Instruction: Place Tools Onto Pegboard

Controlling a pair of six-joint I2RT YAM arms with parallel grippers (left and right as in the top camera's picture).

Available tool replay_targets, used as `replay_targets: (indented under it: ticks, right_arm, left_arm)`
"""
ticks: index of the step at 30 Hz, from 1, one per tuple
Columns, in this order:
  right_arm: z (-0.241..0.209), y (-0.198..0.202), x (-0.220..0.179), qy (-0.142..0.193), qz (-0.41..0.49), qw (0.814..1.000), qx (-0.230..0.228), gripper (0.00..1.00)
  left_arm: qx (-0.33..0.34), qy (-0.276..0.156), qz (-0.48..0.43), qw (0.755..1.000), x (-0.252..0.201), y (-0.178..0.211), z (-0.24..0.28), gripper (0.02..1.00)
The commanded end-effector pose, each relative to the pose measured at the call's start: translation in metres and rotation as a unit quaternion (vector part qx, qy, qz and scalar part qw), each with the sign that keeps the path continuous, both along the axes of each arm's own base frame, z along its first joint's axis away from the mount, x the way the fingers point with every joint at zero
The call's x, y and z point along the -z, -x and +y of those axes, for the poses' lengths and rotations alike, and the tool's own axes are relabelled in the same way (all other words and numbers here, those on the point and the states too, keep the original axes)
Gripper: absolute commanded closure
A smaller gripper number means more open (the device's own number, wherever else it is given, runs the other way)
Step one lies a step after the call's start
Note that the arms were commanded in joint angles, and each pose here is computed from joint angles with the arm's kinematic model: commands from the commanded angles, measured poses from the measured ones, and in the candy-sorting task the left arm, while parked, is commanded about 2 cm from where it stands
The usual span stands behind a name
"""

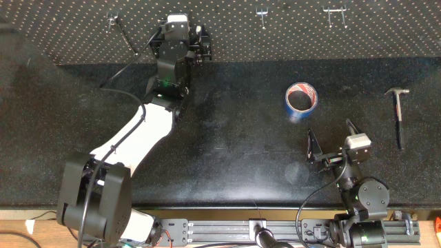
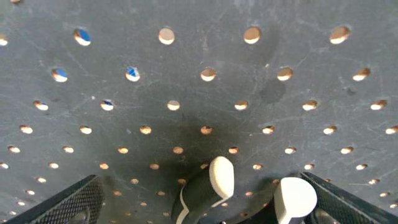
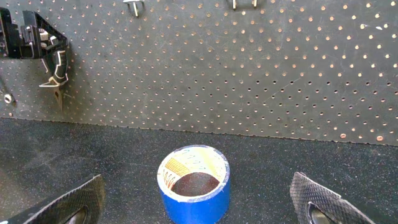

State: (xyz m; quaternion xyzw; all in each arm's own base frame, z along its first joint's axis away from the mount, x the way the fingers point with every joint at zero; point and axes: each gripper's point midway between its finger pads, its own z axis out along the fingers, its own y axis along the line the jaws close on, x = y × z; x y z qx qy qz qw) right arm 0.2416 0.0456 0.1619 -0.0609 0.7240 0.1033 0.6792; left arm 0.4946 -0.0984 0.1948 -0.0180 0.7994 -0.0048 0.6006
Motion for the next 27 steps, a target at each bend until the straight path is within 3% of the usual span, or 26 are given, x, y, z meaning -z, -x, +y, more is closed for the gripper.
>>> replay_targets:
  ticks: [1, 4, 5, 8, 10, 14, 20, 27]
  right_arm:
    - [0.001, 0.0, 0.001, -0.007, 0.002, 1.0, -0.002, 0.025]
    - [0.001, 0.0, 0.001, -0.007, 0.002, 1.0, -0.002, 0.025]
    - [0.001, 0.0, 0.001, -0.007, 0.002, 1.0, -0.002, 0.025]
    - [0.001, 0.0, 0.001, -0.007, 0.002, 1.0, -0.002, 0.025]
    - [0.001, 0.0, 0.001, -0.007, 0.002, 1.0, -0.002, 0.025]
    - [0.001, 0.0, 0.001, -0.007, 0.002, 1.0, -0.002, 0.025]
    - [0.001, 0.0, 0.001, -0.007, 0.002, 1.0, -0.002, 0.025]
    - [0.001, 0.0, 0.001, -0.007, 0.002, 1.0, -0.002, 0.025]
  left_arm:
    - [-0.016, 0.007, -0.04, 0.999, -0.054, 0.011, 0.016, 0.023]
    - [-0.056, 0.008, -0.049, 0.997, -0.112, 0.059, 0.066, 0.02]
    - [-0.067, 0.0, -0.01, 0.998, -0.111, 0.088, 0.084, 0.023]
    - [-0.056, 0.011, 0.071, 0.996, -0.064, 0.167, 0.108, 0.023]
    - [-0.038, 0.032, 0.015, 0.999, -0.021, 0.205, 0.11, 0.023]
    - [0.004, 0.044, -0.098, 0.994, 0.003, 0.229, 0.098, 0.025]
    - [0.012, 0.043, -0.162, 0.986, 0.004, 0.243, 0.095, 0.025]
    - [0.016, 0.035, -0.101, 0.994, 0.04, 0.249, 0.092, 0.023]
